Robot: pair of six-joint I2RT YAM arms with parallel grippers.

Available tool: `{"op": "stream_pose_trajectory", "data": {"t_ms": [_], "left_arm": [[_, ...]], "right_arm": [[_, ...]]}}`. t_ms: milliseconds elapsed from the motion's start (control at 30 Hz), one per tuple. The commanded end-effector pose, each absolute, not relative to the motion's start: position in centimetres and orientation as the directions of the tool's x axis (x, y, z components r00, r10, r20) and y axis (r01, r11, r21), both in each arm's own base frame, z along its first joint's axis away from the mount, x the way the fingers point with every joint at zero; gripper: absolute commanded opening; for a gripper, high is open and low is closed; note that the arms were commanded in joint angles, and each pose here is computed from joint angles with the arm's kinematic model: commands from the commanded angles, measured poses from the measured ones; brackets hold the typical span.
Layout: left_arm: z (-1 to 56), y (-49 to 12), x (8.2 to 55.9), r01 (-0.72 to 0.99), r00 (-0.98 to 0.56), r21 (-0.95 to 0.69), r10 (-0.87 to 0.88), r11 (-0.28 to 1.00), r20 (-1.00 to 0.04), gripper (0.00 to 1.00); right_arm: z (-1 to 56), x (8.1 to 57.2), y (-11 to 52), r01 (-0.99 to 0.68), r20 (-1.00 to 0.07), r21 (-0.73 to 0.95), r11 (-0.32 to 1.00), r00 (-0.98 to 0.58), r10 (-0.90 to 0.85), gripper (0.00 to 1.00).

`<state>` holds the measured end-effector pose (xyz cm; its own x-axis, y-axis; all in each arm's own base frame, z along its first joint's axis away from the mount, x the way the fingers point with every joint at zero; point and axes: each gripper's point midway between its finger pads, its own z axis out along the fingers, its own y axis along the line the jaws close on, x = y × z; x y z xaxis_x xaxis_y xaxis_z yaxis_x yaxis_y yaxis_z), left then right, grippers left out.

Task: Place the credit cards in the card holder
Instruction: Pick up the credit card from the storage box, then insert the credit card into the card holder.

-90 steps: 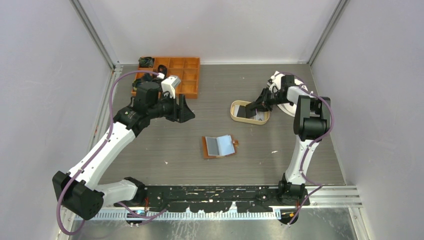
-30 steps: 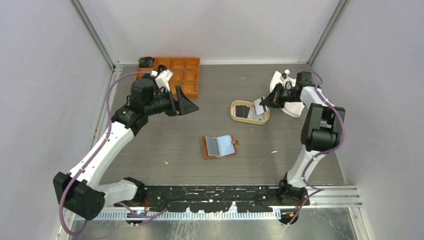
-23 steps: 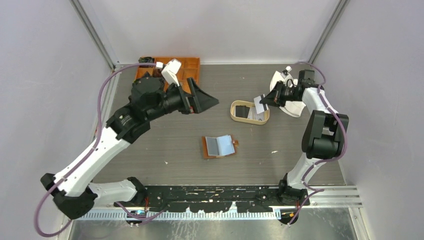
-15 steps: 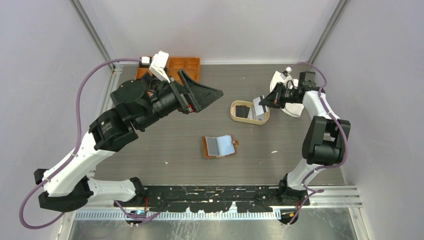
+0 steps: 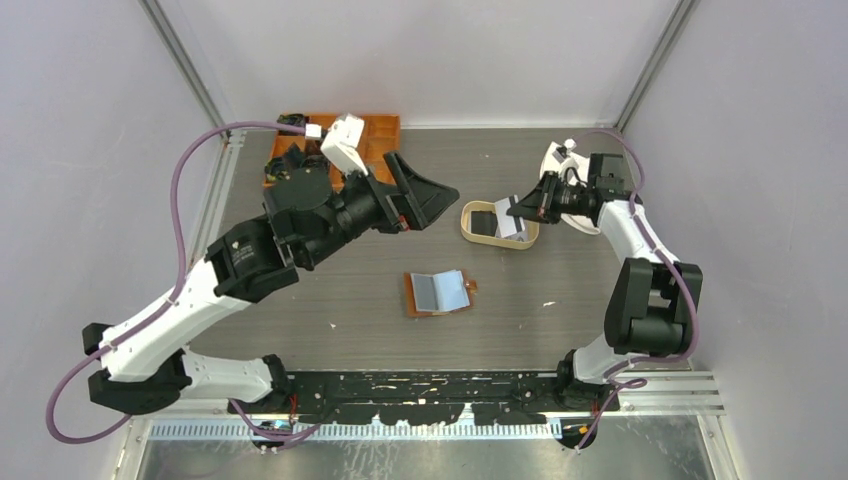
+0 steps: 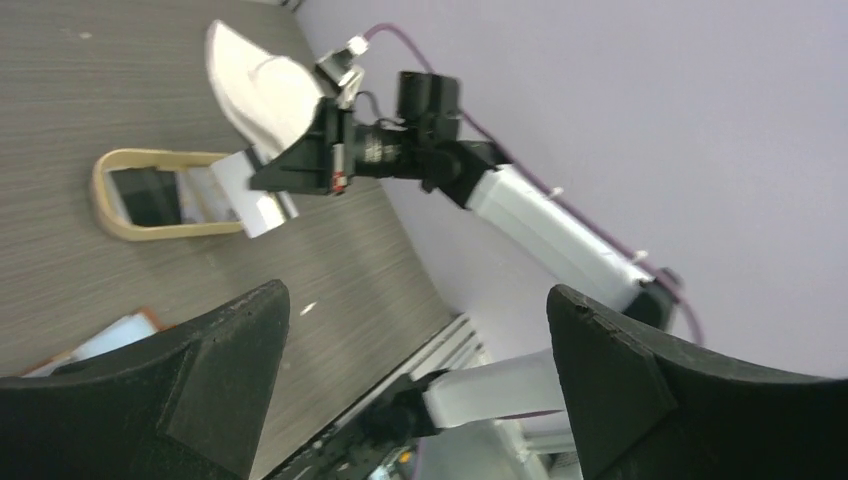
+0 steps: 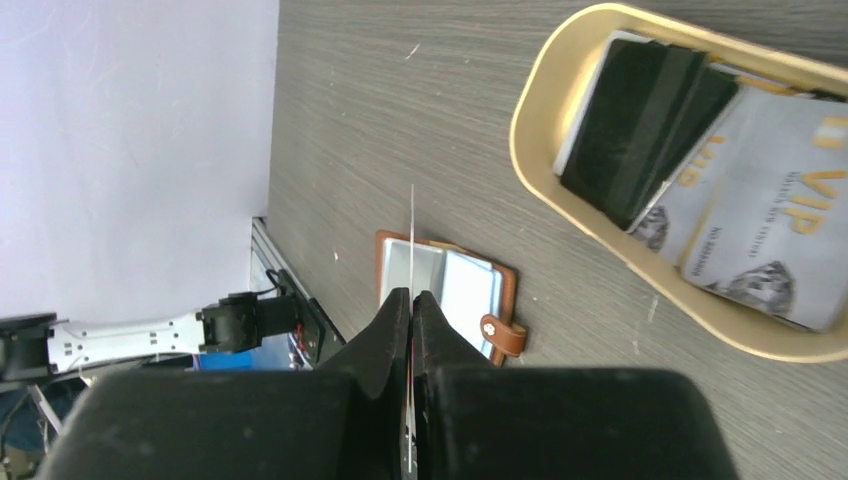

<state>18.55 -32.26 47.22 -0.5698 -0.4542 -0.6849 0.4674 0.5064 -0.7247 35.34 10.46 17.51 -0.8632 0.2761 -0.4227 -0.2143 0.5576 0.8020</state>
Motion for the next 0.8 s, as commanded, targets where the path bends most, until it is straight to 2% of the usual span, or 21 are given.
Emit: {"op": "stream_pose_trajectory", "data": {"t_ms": [0, 67, 133, 267, 400, 500, 767], "left_arm": [[42.8, -30.8, 20.5, 0.489, -0.44, -0.604, -0.42, 0.629, -0.794, 1.0], [38.7, -29.9, 21.2, 0.523, -0.381, -0.537, -0.383, 0.662, -0.842, 1.0], [36.0, -29.2, 20.5, 0.609, -0.36, -0.524, -0.381, 0.595, -0.852, 0.99], [32.2, -28.5, 20.1, 0.644, -0.448, -0.649, -0.489, 0.405, -0.749, 0.92], [29.3, -30.6, 19.1, 0.642, -0.561, -0.712, -0.457, 0.285, -0.69, 0.89], [28.6, -31.9, 19.0, 0.65, -0.592, -0.73, -0.461, 0.21, -0.661, 0.87], [27.7, -33.8, 21.6, 0.647, -0.591, -0.739, -0.488, 0.189, -0.642, 0.87]], "right_arm": [[20.9, 35.0, 12.9, -0.351, -0.526, 0.796, 0.493, -0.803, 0.279, 0.01], [21.5, 34.7, 13.8, -0.376, -0.541, 0.799, 0.469, -0.791, 0.287, 0.0], [22.2, 34.4, 14.8, -0.4, -0.549, 0.807, 0.435, -0.78, 0.301, 0.01], [24.2, 33.7, 16.5, -0.472, -0.585, 0.801, 0.368, -0.746, 0.318, 0.01], [26.0, 32.2, 18.7, -0.529, -0.6, 0.799, 0.286, -0.73, 0.327, 0.01], [26.7, 31.5, 19.6, -0.542, -0.6, 0.8, 0.257, -0.729, 0.329, 0.01], [27.6, 29.8, 21.5, -0.576, -0.608, 0.793, 0.198, -0.735, 0.301, 0.01]]}}
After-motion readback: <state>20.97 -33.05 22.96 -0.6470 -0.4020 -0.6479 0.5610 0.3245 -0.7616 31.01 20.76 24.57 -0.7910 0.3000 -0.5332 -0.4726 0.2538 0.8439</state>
